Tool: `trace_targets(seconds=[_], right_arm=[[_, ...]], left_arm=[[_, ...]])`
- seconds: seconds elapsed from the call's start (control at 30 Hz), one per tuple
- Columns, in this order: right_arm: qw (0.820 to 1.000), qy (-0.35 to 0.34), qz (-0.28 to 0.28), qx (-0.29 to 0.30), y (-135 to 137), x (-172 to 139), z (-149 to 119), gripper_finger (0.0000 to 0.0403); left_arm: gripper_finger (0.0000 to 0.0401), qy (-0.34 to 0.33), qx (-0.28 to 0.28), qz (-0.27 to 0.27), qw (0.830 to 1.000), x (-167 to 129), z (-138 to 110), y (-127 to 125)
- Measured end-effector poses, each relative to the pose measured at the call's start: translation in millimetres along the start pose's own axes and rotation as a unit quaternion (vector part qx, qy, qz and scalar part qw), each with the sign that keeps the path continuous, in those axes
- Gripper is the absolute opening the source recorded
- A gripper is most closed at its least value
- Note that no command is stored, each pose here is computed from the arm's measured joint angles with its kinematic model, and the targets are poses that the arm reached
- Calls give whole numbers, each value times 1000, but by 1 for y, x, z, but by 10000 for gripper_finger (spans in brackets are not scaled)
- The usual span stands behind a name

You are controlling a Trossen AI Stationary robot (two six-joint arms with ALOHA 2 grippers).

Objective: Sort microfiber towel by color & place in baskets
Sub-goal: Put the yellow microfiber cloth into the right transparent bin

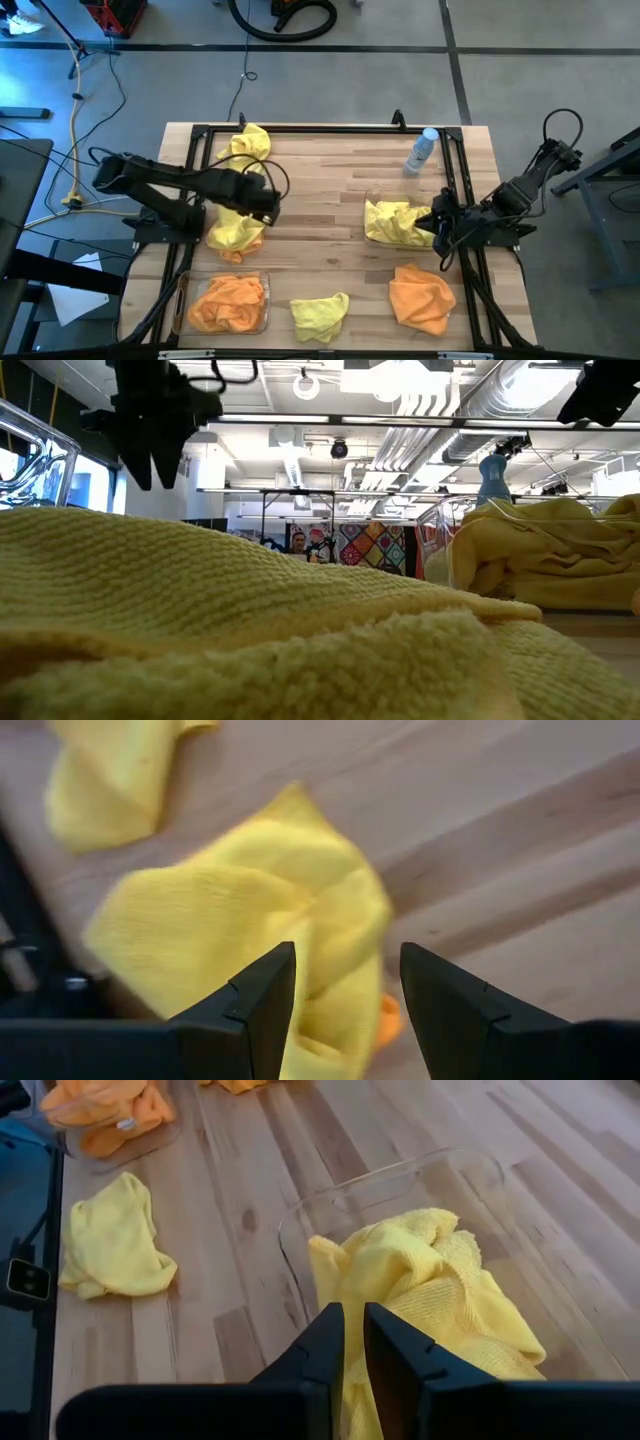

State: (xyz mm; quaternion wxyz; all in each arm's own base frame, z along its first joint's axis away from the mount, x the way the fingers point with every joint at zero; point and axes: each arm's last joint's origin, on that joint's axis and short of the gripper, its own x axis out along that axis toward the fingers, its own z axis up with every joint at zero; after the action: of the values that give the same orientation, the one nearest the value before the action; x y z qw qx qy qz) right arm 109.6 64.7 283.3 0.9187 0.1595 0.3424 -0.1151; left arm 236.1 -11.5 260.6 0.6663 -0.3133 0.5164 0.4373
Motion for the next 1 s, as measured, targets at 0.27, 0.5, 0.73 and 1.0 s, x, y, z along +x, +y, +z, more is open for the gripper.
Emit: trace_targets(seconds=[0.27,0.5,0.73,1.0], right_arm=[[997,-48,-37,40,-2,0,3,39],[997,-56,-42,43,-3,0,3,39],[996,-57,-42,53,-3,0,3,39],[996,-58,-42,53,-3,-1,3,39]], left_arm=[[170,82,64,53,993,34,14,-8],[170,133,84,125,980,67,18,-14],[170,145,83,133,977,77,15,-9],[169,142,18,75,987,94,-8,20]])
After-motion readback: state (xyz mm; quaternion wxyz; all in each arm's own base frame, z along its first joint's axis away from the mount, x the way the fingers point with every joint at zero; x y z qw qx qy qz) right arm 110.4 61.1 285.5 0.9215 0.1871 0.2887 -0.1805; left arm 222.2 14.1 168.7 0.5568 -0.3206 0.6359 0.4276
